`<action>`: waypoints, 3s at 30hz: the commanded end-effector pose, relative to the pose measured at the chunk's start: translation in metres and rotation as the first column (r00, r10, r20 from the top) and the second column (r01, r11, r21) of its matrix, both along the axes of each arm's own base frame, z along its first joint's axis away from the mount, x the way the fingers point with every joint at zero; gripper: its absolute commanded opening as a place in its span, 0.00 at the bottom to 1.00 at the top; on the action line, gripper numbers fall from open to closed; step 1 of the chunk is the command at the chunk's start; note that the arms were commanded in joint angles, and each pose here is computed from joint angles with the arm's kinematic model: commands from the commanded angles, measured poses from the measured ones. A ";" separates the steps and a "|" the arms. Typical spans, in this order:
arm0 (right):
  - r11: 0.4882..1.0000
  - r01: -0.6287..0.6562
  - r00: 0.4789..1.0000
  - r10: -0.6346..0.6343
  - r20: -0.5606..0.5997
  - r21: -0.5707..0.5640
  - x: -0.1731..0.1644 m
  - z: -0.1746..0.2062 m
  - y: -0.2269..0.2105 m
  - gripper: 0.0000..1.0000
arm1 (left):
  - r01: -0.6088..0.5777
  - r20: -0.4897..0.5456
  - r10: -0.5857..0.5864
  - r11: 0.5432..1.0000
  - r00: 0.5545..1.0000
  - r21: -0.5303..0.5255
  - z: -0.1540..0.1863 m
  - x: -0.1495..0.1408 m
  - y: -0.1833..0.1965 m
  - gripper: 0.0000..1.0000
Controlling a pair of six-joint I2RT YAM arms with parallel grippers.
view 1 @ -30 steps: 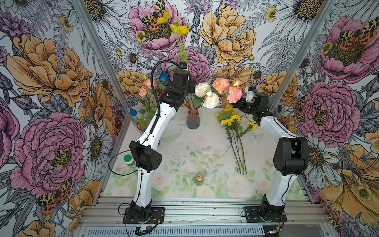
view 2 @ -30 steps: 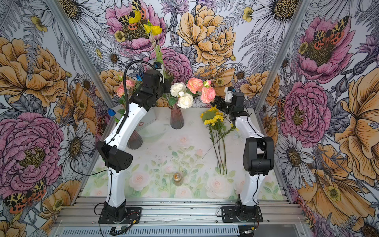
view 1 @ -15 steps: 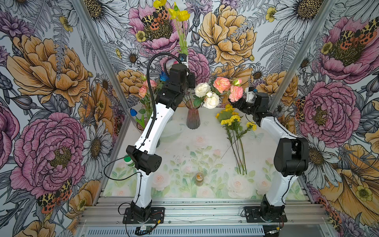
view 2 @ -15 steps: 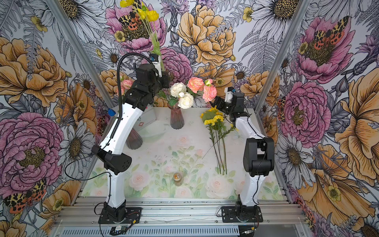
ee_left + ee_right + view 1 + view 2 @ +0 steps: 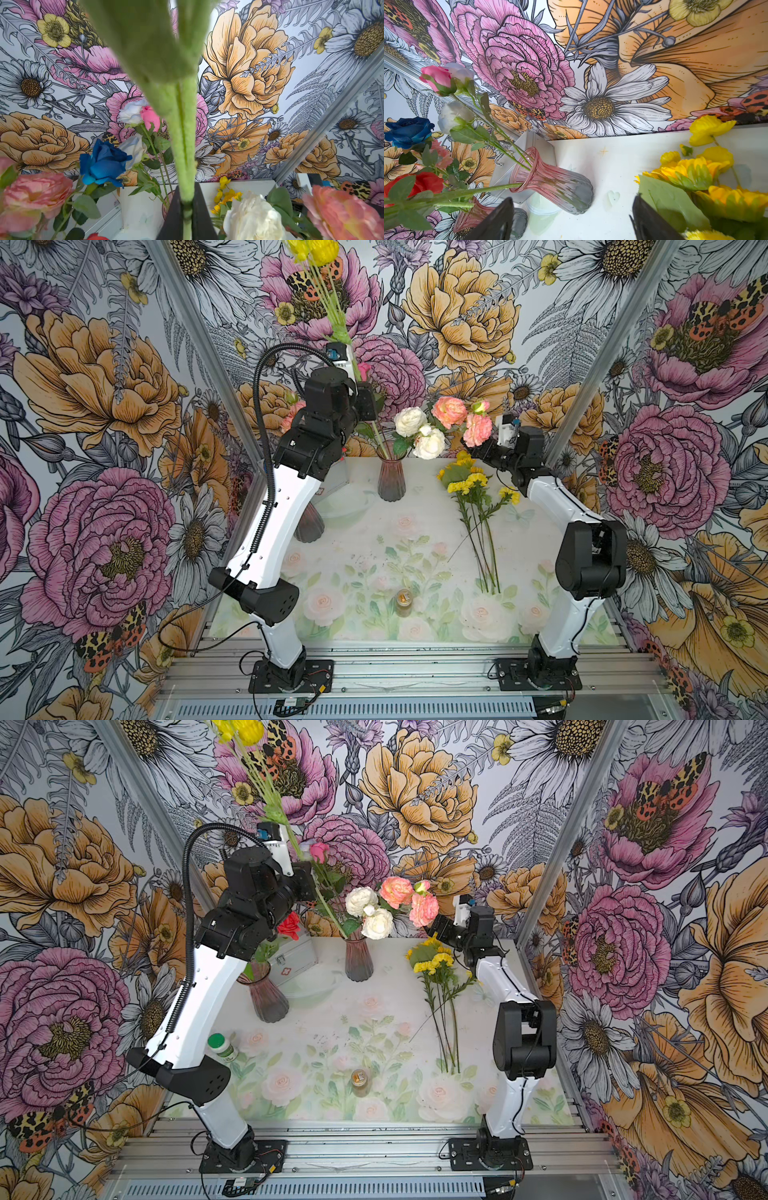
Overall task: Pick out yellow flowers from the vase
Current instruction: Place the flower at the center of the board.
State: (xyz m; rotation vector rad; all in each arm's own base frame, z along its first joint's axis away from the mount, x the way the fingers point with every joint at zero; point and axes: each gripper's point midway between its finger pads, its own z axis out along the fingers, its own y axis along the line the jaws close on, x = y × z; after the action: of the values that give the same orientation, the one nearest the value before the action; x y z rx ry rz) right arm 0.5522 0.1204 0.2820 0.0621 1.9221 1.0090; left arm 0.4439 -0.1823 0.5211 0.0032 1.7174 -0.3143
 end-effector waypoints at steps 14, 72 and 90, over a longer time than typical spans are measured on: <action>0.951 -0.213 0.964 0.242 0.110 -0.223 -0.119 0.000 0.065 0.89 | 0.171 -0.214 -0.188 0.981 0.959 -0.096 -0.076 -0.065 -0.046 0.00; 0.806 -0.454 0.779 0.566 0.270 -0.380 -0.249 0.043 0.222 0.00 | 0.266 -0.314 -0.332 0.935 0.890 -0.235 -0.146 -0.138 -0.055 0.58; 0.850 -0.256 0.804 0.452 0.387 -0.461 -0.272 0.124 0.146 0.00 | 0.222 -0.237 -0.256 0.962 0.937 -0.161 -0.134 -0.149 -0.014 0.99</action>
State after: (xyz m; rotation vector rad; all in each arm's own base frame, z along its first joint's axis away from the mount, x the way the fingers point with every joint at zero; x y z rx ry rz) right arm 0.2822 0.2889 0.3768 -0.7977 1.6957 0.8391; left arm 0.2926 -0.2044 0.3878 0.0756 1.9696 -0.6822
